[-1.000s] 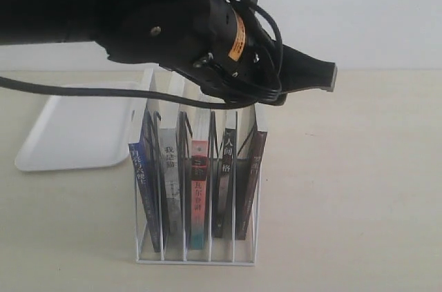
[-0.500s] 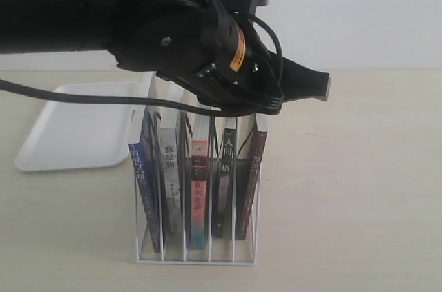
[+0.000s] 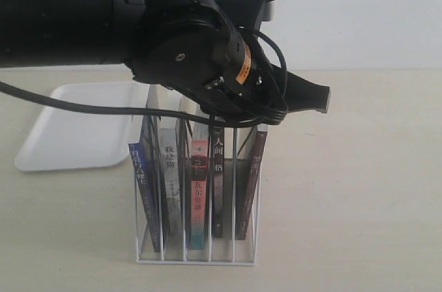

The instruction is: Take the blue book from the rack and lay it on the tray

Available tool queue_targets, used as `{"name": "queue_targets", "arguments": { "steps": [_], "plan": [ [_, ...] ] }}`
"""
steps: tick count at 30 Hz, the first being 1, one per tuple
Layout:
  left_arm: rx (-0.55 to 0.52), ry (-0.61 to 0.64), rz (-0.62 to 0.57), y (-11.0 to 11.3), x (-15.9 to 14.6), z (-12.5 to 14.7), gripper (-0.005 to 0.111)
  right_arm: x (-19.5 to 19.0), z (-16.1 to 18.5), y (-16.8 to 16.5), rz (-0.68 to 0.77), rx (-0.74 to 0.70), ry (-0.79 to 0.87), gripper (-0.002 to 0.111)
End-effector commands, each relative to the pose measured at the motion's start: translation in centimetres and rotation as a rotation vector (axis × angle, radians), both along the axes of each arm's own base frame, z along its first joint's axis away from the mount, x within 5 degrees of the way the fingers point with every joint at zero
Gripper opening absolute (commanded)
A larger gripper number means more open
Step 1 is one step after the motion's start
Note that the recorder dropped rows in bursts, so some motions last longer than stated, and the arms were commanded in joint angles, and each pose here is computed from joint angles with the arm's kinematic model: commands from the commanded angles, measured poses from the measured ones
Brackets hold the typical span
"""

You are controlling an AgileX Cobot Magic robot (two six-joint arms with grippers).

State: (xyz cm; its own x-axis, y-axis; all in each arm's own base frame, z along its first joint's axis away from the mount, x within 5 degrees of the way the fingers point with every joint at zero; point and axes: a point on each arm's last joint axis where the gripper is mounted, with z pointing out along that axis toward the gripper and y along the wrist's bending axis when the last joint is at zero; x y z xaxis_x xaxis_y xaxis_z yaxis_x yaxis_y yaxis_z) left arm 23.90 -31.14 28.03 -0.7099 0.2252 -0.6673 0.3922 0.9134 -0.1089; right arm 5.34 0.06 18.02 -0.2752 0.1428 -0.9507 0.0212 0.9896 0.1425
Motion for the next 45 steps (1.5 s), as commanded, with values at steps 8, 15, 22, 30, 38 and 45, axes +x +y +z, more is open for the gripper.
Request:
{"name": "queue_targets", "arguments": {
  "steps": [8,15,22,30,38,45],
  "plan": [
    [0.021,0.029,0.020,-0.1,0.0,-0.6,0.040,0.0,0.2,0.0,0.000,-0.007,-0.017,0.000],
    [0.032,0.034,0.026,0.0,0.0,-0.6,0.023,0.0,0.2,0.0,0.000,-0.007,-0.017,0.000],
    [0.027,0.035,0.025,0.0,0.0,-0.6,0.008,0.0,0.2,0.0,0.000,-0.007,-0.017,0.000],
    [0.026,0.034,0.025,0.0,0.0,-0.5,0.004,0.0,0.2,0.0,0.000,-0.007,-0.017,0.000],
    [-0.032,-0.003,0.027,0.8,-0.5,2.1,0.004,0.0,0.2,0.0,0.000,-0.007,-0.017,0.000],
    [-0.020,-0.030,0.050,1.7,-0.7,5.3,0.004,0.0,0.2,0.0,0.000,-0.007,-0.017,0.000]
  ]
}}
